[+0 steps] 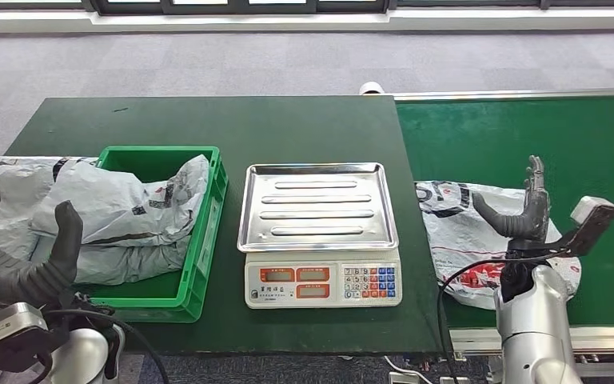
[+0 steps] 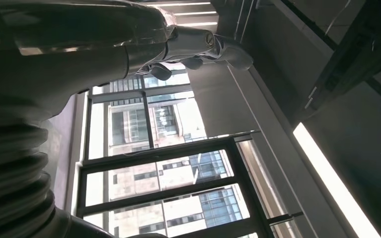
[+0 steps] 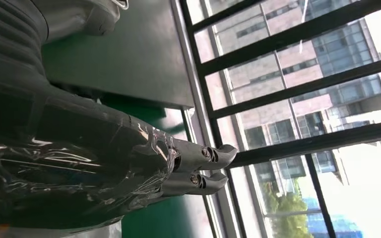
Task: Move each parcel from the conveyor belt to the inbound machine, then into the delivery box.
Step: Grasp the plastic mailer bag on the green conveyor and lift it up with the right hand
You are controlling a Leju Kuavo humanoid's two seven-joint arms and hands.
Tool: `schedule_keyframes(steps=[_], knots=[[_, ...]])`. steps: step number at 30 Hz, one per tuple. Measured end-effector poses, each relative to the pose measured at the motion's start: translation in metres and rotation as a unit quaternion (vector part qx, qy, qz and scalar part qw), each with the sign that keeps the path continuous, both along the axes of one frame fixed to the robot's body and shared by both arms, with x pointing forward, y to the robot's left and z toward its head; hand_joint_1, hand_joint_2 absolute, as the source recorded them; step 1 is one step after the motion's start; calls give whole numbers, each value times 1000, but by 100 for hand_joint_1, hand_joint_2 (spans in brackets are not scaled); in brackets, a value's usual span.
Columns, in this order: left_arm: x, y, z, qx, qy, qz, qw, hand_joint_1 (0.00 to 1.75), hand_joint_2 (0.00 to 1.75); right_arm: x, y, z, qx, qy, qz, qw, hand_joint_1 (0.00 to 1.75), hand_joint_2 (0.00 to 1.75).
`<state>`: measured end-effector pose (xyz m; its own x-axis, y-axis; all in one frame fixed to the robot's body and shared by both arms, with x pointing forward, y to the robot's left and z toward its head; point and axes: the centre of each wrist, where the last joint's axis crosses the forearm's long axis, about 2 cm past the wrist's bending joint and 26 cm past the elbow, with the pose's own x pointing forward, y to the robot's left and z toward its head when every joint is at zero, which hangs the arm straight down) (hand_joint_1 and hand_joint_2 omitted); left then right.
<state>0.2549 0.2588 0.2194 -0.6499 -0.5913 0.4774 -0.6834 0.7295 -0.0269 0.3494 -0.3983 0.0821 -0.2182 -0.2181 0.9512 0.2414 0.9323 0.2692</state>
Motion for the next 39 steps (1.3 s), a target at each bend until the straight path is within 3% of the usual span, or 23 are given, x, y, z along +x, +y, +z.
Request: schedule_keyframes(steps=[4,9,18,29,39], knots=[[-1,0,0,0,-1,-3,1000,0,175,-1,1,-7,23,18,3,1000,0,175],[-3,2,-2,1,5,-4,1000,0,175,-6,-4,-15,-8,104,0,995,0,175],[-3,0,-3,8,12,-11,1000,0,175,-20,-17,-32,-59,232,87,967,0,175],[-3,0,-2,10,14,-15,1000,0,175,-25,-25,-37,-81,262,96,957,0,175],[-2,-4,-4,15,30,-20,999,0,175,-33,-35,-43,-212,416,149,872,0,175]])
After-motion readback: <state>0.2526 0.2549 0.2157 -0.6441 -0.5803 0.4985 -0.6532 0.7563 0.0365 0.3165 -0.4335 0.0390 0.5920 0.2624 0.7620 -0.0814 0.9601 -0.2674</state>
